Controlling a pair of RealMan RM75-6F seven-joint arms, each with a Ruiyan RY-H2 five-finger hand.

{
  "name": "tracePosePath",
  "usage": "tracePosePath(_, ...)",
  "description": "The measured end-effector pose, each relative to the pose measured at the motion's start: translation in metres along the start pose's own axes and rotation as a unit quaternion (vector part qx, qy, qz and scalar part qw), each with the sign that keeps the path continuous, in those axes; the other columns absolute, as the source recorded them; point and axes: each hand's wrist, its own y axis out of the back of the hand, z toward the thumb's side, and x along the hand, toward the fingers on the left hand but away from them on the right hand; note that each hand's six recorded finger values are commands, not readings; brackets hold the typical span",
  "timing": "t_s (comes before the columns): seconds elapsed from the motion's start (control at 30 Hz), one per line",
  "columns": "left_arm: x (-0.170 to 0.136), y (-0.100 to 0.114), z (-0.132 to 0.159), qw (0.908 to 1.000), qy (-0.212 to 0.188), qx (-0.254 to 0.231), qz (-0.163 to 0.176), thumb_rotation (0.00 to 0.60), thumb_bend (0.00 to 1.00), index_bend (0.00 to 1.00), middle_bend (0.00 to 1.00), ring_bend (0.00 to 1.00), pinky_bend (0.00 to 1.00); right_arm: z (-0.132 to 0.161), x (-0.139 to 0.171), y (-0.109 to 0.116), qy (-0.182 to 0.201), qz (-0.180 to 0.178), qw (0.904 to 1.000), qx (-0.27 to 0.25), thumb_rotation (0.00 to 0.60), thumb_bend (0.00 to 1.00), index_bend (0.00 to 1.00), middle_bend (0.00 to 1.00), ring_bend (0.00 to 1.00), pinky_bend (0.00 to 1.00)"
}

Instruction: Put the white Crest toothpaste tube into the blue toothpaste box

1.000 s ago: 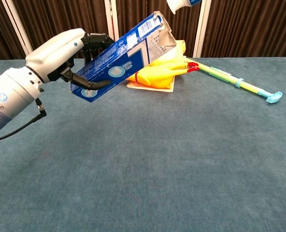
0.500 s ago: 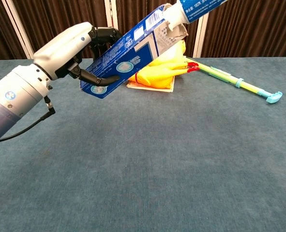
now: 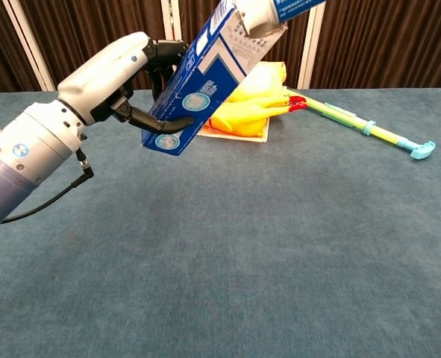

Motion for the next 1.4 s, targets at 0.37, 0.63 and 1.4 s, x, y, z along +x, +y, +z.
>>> tracePosePath(0.37, -0.005, -0.001, 0.0, 0.9999, 0.01, -0.005, -0.003, 0.6, 0.41, 0.39, 0.56, 0.53, 0.55, -0.006, 0.002, 0.0, -0.009, -0.003, 1.0, 0.003, 0.6, 0.63, 1.0, 0.86, 0.79, 0.75)
tracePosePath(0.63, -0.005, -0.003, 0.005, 0.9997, 0.02, -0.013, -0.007, 0.6, 0.41, 0.39, 0.56, 0.53, 0.55, -0.001, -0.001, -0.001, 0.0, -0.001, 1.0, 0.003, 0.6, 0.63, 1.0, 0.86, 0.79, 0.75)
tracePosePath(1.4, 0.03, -0.001, 0.053, 0.9994, 0.018, -0.02, -0.02, 0.6, 0.41, 0.39, 0.56, 0.53, 0.55, -0.002, 0.001, -0.01, 0.001, 0.008, 1.0, -0.002, 0.6, 0.63, 1.0, 0.86, 0.79, 0.75)
